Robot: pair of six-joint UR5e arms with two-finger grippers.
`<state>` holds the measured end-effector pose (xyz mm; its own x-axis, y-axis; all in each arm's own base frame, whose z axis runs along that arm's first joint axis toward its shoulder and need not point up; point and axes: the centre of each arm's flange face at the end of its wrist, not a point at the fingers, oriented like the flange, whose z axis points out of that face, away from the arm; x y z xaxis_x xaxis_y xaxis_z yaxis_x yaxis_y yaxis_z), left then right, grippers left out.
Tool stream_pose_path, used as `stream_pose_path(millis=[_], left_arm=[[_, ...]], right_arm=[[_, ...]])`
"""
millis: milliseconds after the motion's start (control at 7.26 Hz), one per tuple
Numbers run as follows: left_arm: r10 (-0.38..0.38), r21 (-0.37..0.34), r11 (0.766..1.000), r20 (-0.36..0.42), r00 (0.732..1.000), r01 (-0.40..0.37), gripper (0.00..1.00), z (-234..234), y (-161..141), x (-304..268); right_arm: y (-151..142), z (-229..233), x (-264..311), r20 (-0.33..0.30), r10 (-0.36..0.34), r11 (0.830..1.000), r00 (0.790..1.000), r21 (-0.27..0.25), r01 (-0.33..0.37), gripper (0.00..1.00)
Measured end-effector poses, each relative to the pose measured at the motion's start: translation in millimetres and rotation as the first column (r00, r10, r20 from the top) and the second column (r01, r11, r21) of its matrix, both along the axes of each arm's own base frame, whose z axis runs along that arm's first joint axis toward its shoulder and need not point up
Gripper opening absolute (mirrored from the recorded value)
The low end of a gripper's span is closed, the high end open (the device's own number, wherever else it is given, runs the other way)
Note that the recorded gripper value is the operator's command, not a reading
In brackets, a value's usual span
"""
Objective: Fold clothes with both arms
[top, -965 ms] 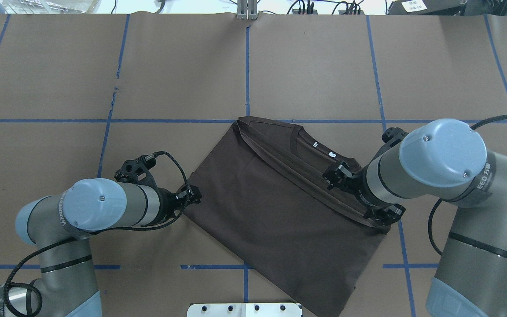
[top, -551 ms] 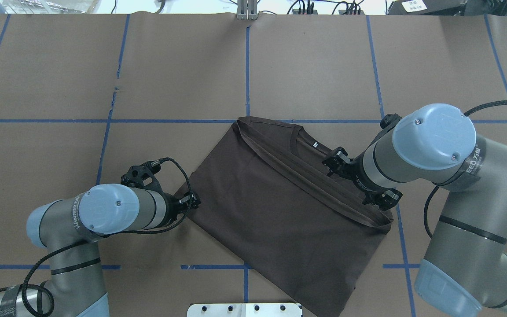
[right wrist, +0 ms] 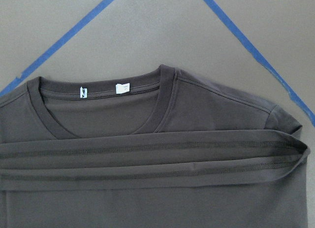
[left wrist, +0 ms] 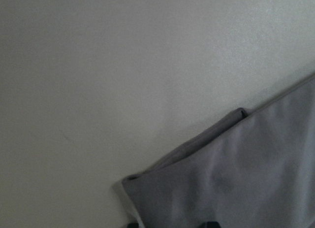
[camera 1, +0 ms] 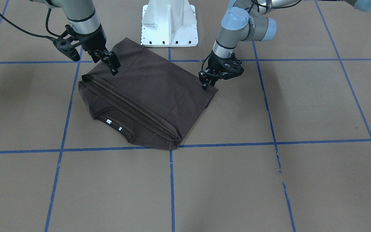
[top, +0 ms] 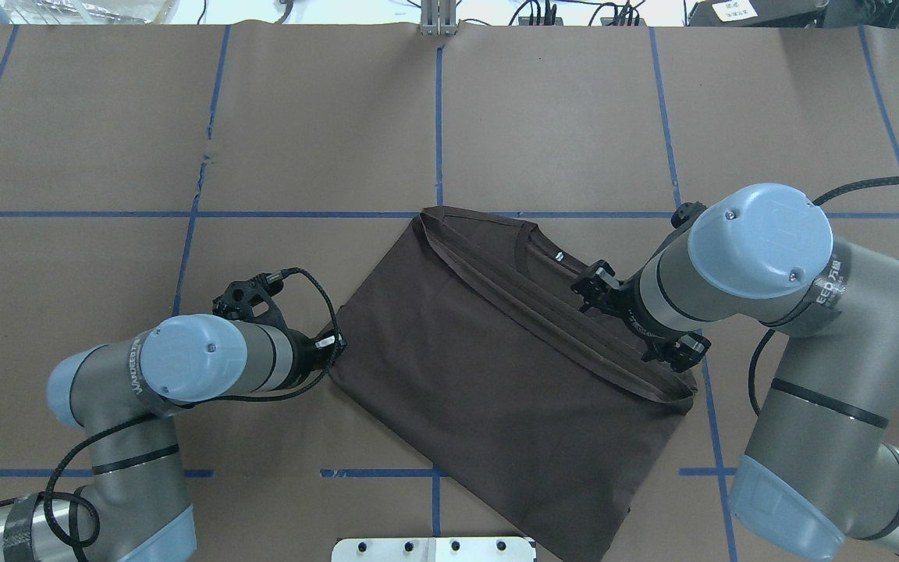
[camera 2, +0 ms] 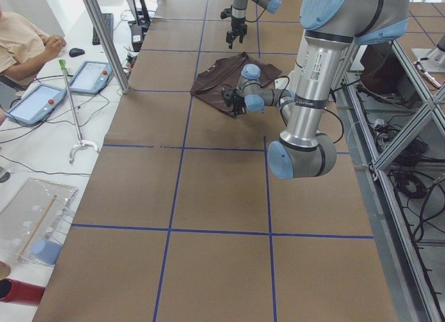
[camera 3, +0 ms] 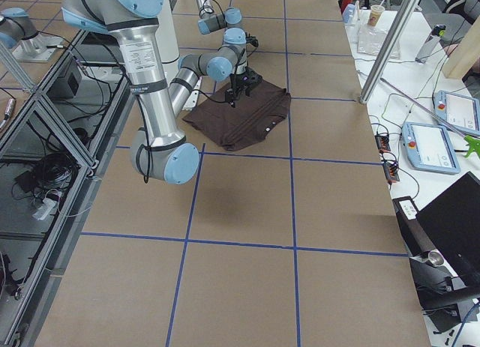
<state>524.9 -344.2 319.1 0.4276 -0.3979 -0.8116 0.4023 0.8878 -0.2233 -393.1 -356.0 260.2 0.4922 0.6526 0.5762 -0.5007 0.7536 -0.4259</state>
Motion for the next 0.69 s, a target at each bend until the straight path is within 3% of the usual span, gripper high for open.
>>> stream_pose_path(millis=[413, 689], left_arm=[[-0.028, 0.155, 0.988, 0.047, 0.999, 0.020, 0.00, -7.8, -70.2, -45.0], [-0.119, 0.213, 0.972, 0.091, 0.989, 0.097, 0.00, -17.0, -171.4, -55.4]], right_arm=[[-2.1, 4.5, -4.2, -0.010, 0.001, 1.000, 1.000, -0.004, -0.002, 1.00], [-3.2, 5.8, -4.8, -0.015, 0.007, 1.000, 1.000, 0.003, -0.007, 1.00]])
